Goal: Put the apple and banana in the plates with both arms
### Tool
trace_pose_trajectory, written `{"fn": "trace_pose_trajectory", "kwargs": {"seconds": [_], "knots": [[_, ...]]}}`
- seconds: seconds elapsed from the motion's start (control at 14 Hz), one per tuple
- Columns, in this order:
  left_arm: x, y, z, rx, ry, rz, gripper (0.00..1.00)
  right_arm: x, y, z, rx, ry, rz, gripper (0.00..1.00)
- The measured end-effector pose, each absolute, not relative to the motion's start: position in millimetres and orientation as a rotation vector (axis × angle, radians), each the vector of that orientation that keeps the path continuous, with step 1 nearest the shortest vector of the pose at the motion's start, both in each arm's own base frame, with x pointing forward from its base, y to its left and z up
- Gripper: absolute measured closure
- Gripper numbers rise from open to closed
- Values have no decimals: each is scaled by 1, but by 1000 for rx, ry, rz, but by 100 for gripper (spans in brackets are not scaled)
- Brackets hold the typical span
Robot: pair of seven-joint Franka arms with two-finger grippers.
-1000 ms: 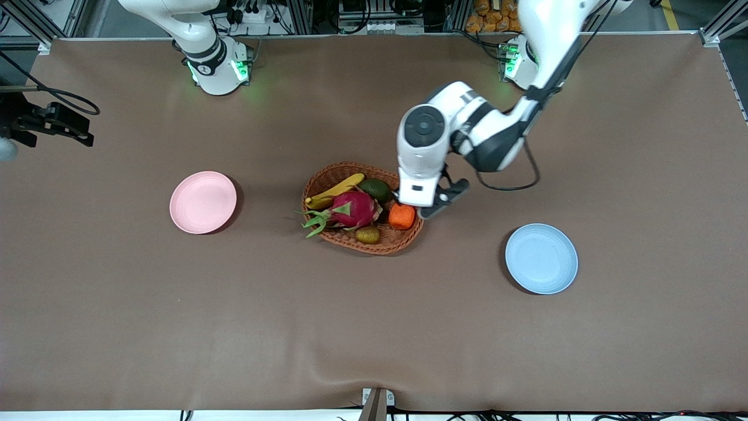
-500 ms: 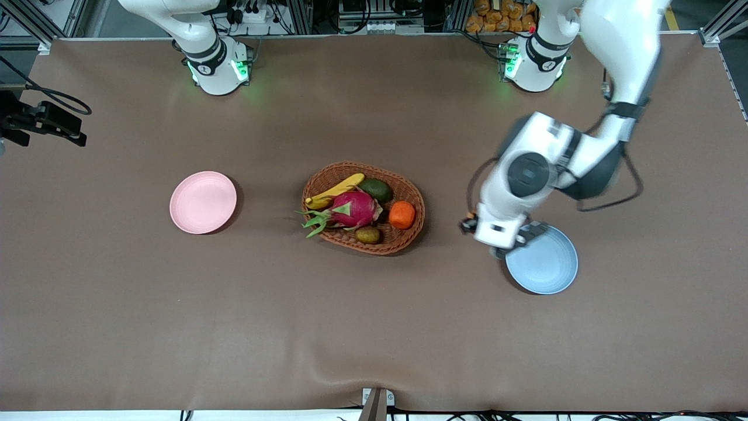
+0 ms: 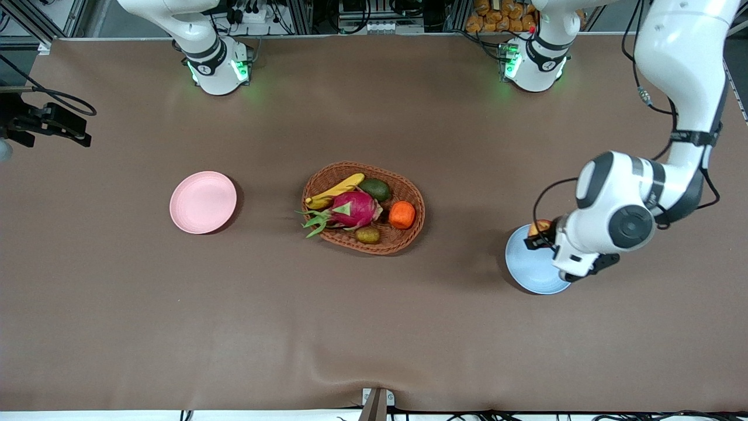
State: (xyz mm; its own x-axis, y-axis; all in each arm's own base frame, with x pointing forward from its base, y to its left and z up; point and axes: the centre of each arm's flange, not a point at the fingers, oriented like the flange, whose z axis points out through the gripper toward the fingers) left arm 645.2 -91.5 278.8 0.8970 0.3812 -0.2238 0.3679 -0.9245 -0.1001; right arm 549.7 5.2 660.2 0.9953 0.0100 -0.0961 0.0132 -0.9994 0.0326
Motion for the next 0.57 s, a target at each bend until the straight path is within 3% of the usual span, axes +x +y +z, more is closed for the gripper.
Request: {"fn": "trace_pose_trajectory", "kwargs": {"seconds": [0.29, 0.57], "knots": [[656, -55, 231, -3033, -638, 431, 22, 552, 7, 663, 3103, 21, -163, 0], [660, -59, 221, -3053, -657, 459, 22, 569, 14, 664, 3091, 29, -217, 0]]}}
